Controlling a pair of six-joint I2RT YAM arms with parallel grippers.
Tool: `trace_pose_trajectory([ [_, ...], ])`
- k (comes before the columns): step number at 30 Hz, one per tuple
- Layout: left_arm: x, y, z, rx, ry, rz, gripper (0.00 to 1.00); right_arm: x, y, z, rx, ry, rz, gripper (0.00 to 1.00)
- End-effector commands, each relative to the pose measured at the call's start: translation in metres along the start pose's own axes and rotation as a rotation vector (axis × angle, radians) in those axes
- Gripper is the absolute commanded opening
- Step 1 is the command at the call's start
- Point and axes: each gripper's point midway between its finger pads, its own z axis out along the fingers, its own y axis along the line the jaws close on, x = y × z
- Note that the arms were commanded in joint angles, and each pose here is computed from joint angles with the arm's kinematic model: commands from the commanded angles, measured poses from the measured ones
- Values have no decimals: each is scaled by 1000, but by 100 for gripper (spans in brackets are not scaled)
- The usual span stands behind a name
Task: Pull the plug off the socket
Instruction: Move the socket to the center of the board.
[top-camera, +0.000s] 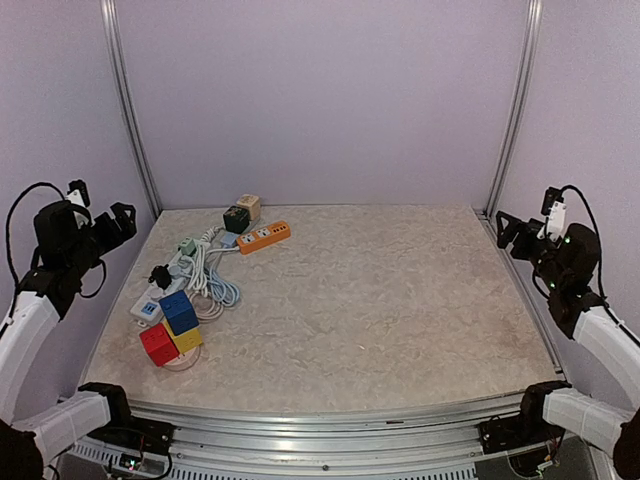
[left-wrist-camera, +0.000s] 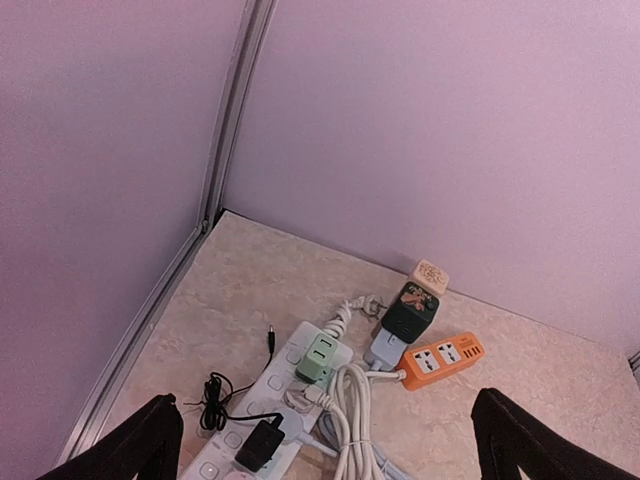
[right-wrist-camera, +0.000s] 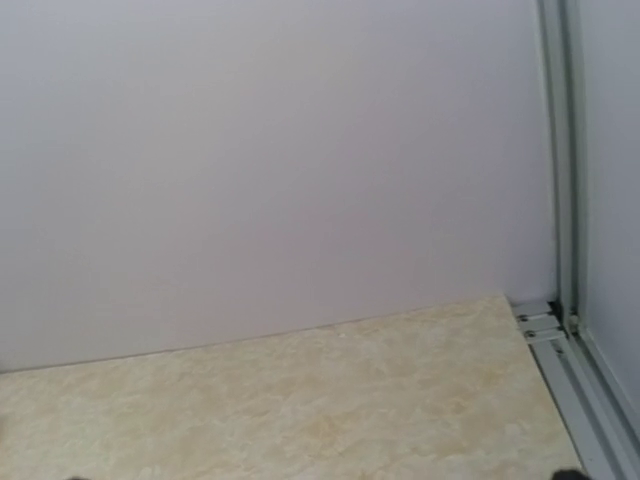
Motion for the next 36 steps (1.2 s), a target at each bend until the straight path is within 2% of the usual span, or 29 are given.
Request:
trace_pose_trajectory([
  [1,-6,5,-4,-40,-11,6,99,14,-11,-3,64,43,-5,100],
  [4,-9,10,-9,-63,-25,-10,99,17,-18,-3,102,55,-10,100],
  [7,-5,-4,-14,30,-10,-37,99,19,-19,-2,109,80,-18,100],
  [9,5,-16,-16,98,55,-56,99,20,-23,-1,137,102,-24,100],
  [11,17,-17,-16,89,145,-121,99,23,-24,2,143,132,-20,100],
  [15,69,-26,-10,93,368,-204,99,37,-18,10,107,211,-7,100],
  [21,137,-39,-17,99,576,-298,99,59,19,22,17,309,-53,100],
  [36,188,-32,-55,21,787,-320,99,89,55,32,-69,360,-90,100],
])
